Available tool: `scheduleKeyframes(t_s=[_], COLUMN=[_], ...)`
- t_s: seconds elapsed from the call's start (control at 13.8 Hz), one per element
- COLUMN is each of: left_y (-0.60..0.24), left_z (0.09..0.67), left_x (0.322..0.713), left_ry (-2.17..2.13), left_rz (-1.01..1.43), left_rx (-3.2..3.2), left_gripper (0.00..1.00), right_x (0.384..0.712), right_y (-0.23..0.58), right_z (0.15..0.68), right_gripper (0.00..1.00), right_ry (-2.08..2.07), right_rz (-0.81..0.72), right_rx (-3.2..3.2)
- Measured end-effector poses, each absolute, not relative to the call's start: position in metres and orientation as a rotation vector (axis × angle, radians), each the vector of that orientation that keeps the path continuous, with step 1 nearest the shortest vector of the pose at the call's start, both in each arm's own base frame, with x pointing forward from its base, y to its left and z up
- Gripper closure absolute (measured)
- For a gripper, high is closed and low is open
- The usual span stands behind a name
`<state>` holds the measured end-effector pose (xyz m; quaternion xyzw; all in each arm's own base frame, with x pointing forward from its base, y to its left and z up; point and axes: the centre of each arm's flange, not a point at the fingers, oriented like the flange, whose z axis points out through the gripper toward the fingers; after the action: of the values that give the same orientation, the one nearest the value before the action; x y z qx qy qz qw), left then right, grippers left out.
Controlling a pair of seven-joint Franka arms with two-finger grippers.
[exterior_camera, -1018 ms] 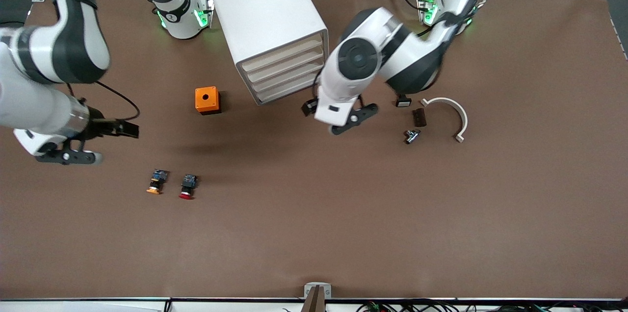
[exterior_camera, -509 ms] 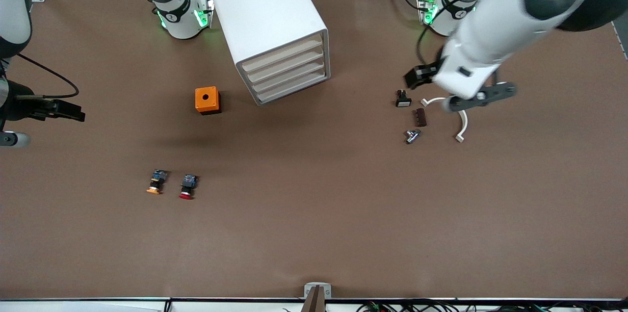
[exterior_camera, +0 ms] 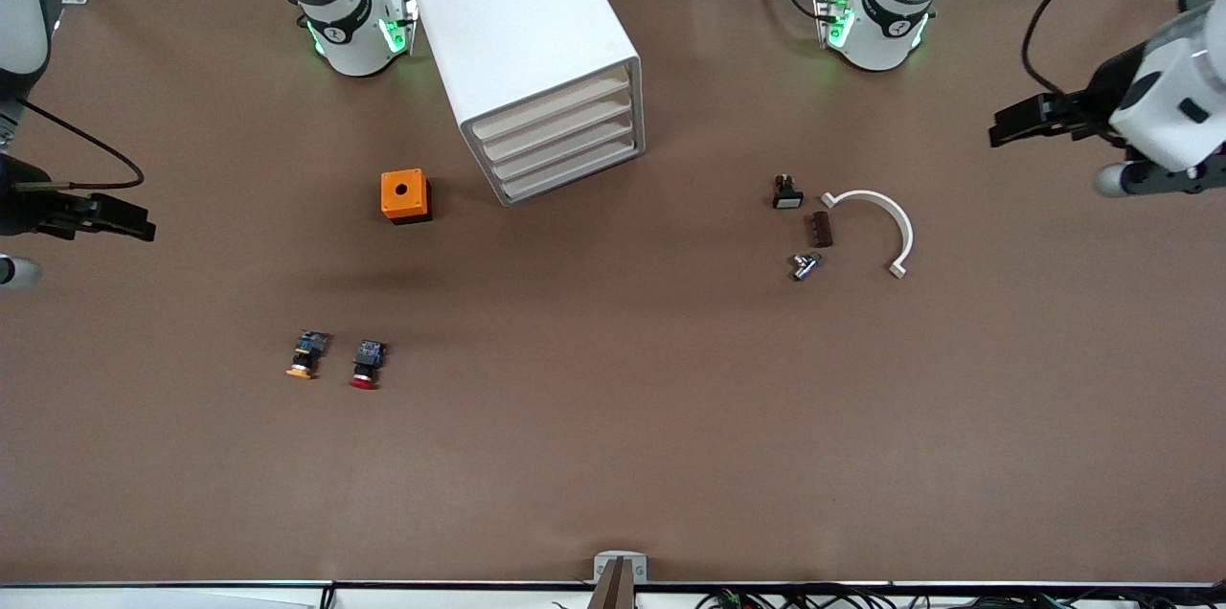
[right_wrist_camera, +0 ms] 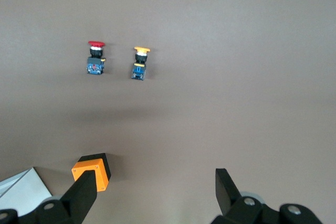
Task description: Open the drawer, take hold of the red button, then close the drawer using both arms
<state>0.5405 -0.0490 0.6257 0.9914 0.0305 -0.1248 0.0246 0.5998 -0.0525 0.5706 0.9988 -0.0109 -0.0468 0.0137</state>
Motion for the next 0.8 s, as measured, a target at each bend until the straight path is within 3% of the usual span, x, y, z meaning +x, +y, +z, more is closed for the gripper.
scheduleKeyframes(t_s=[0.22, 0.8], left_y=[-0.032, 0.005], left_z=[0.623, 0.627], left_x=[0.546, 0.570], left_ry=[0.086, 0.141], left_rz=[-0.266, 0.019], left_rx=[3.105, 3.115], left_gripper=[0.00, 0.00], right_x=[0.600, 0.566], right_y=[-0.052, -0.051], right_z=[0.591, 0.623], right_gripper=[0.00, 0.00], right_ry=[-0.034, -0.115], right_rz=[-0.099, -0.292], right_rx=[3.108, 3.109])
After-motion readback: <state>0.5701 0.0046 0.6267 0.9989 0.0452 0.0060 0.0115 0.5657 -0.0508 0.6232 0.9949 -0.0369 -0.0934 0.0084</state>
